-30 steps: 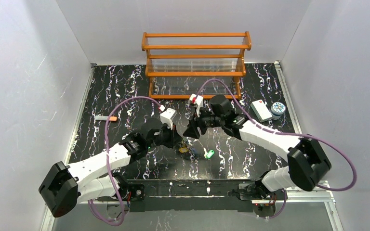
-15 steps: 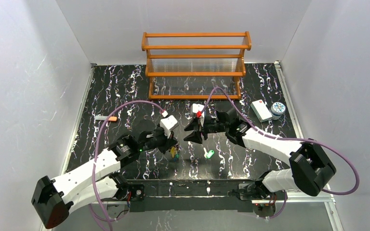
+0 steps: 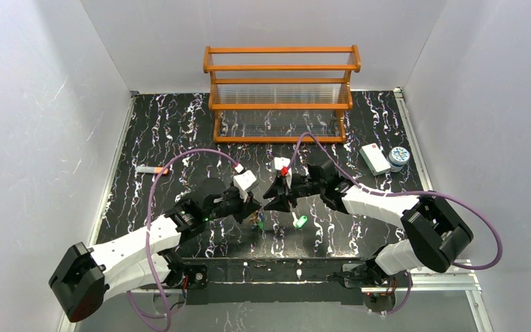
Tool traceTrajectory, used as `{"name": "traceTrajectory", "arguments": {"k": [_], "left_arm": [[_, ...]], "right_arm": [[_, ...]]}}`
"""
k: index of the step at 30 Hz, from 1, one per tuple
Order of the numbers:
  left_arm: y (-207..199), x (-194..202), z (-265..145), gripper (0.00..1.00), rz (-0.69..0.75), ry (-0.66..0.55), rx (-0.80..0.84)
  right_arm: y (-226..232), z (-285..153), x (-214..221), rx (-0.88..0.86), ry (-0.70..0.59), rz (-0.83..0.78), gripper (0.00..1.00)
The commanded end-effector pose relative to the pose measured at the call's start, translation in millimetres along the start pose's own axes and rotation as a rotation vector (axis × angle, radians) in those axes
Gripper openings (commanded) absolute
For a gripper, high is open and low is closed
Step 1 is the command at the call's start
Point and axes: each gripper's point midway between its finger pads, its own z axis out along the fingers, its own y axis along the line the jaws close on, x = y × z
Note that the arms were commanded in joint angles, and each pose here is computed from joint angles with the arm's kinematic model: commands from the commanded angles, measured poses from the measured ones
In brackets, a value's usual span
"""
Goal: Put the keys on the keyring
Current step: Adjust the keyring.
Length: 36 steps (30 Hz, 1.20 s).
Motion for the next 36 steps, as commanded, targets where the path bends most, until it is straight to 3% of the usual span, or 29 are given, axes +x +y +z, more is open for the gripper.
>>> {"name": "traceTrajectory", "arguments": {"k": [1, 9, 16, 19, 25, 29, 30, 34, 36], "left_arm": [[-10.1, 20.1, 10.5, 0.00, -0.065, 0.012, 0.058], [-14.0, 13.2, 10.0, 0.00, -0.075, -0.036, 0.076], [-16.2, 9.4, 8.0, 0.00, -0.073, -0.055, 0.086], [-16.5, 7.1, 7.7, 0.00, -0.071, -0.062, 0.087], [-17.1, 6.1, 6.6, 0.00, -0.071, -0.068, 0.088], [-17.7, 5.2, 5.4, 0.00, -0.075, -0.073, 0.089], [-17.2, 4.3, 4.5, 0.02, -0.077, -0.076, 0.085], [-18.6, 6.2, -0.2, 0.31, -0.103, -0.086, 0.080], [-21.0, 10.2, -2.3, 0.37, -0.114, -0.091, 0.086]], "right_arm": [[6.6, -0.1, 1.1, -0.032, -0.016, -0.024, 0.49], [9.1, -1.6, 11.4, -0.031, 0.008, -0.005, 0.41], [7.1, 2.0, 13.7, -0.051, 0.025, 0.006, 0.17], [6.2, 3.8, 16.7, -0.058, 0.040, 0.020, 0.16], [8.6, 3.8, 13.0, -0.076, 0.030, 0.002, 0.02], [10.7, 3.9, 9.1, -0.086, 0.017, -0.004, 0.01], [11.2, 3.7, 8.9, -0.086, 0.016, -0.004, 0.01], [15.7, 0.4, 5.5, -0.086, 0.002, -0.003, 0.01], [19.3, -2.1, 3.2, -0.082, -0.012, 0.002, 0.01]]}}
